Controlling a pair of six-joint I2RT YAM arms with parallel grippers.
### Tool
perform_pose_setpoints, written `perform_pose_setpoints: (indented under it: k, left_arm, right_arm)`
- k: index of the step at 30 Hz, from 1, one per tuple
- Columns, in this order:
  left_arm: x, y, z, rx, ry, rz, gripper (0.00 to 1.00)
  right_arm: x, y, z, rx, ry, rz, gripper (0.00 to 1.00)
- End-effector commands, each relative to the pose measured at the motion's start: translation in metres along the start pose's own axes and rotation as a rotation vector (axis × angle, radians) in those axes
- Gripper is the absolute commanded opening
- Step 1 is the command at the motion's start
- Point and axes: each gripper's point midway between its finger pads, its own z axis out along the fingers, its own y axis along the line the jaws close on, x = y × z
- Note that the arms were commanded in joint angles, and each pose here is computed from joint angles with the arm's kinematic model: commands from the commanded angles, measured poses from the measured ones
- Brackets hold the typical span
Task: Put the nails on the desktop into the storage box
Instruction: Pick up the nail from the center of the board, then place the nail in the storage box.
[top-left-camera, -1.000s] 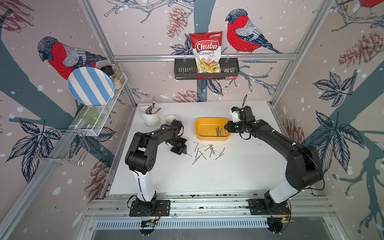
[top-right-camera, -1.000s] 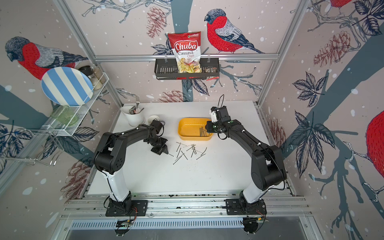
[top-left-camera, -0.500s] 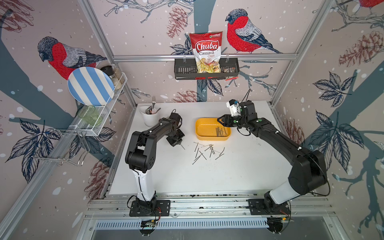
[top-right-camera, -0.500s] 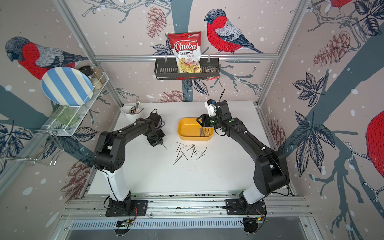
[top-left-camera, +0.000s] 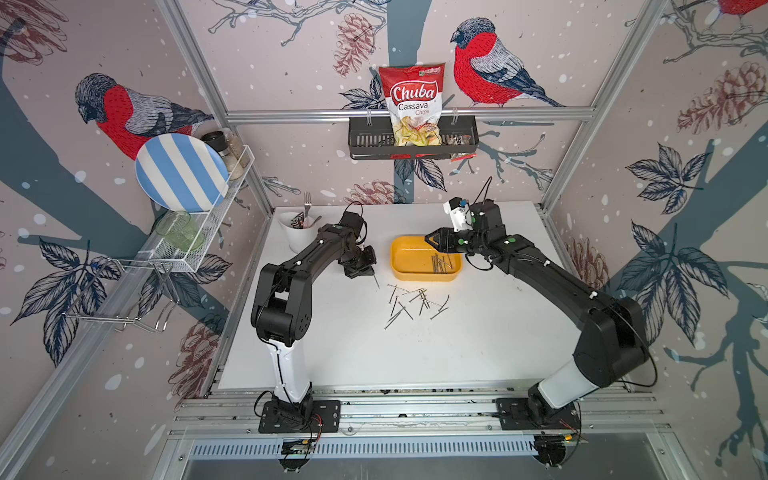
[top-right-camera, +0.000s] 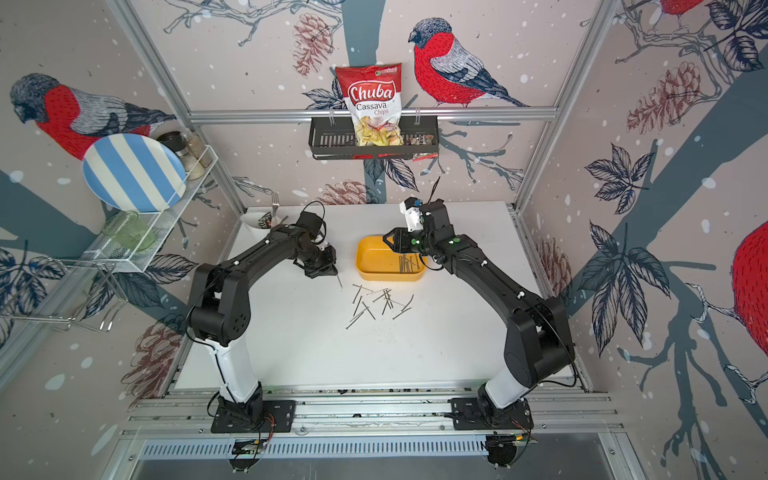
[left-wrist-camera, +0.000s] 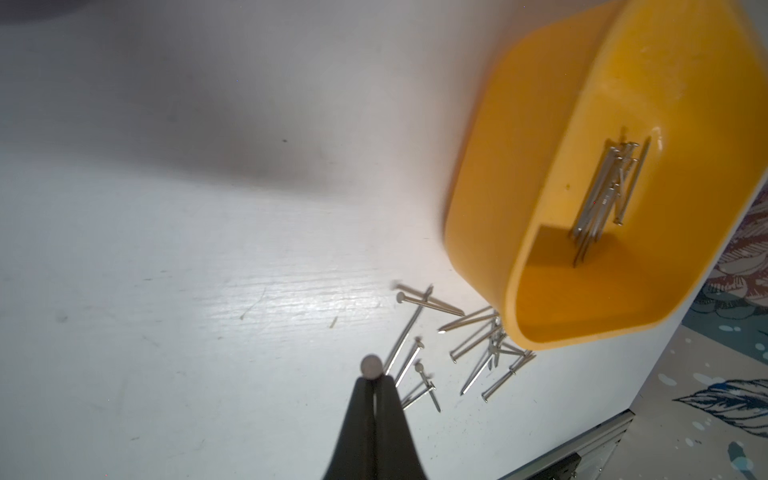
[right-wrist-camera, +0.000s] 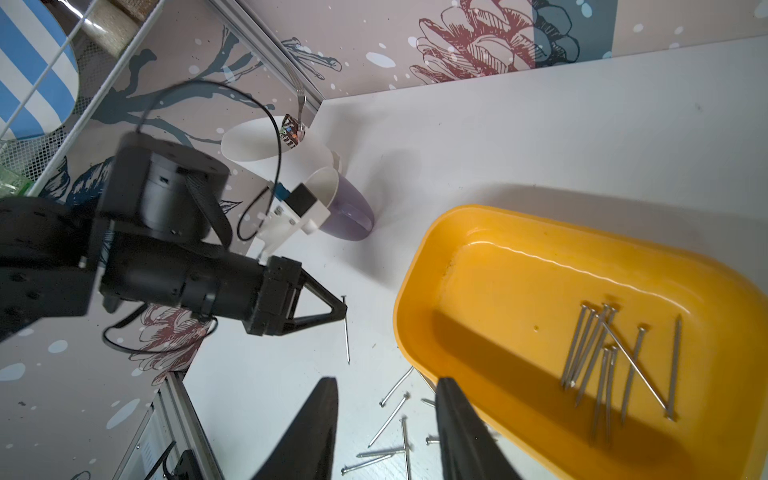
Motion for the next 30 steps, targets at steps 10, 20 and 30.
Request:
perform_pose_setpoints:
  k: [10,20,30]
  left_arm:
    - [-0.034,-0.107,0.009,0.080,0.074,0.240,0.00]
    - [-0.043,-0.149,0.073,0.232,0.102,0.237,0.00]
    - [-0.037,-0.150,0.113,0.256,0.143,0.208,0.00]
  right_arm:
    - [0.002,-0.015,-0.045,0.055,-0.099,0.023,0.43]
    - [0.011,-0.018,-0.070,0.105,-0.116,0.019,0.43]
    - [0.016,-0.017,-0.078,0.107,-0.139,0.024,0.43]
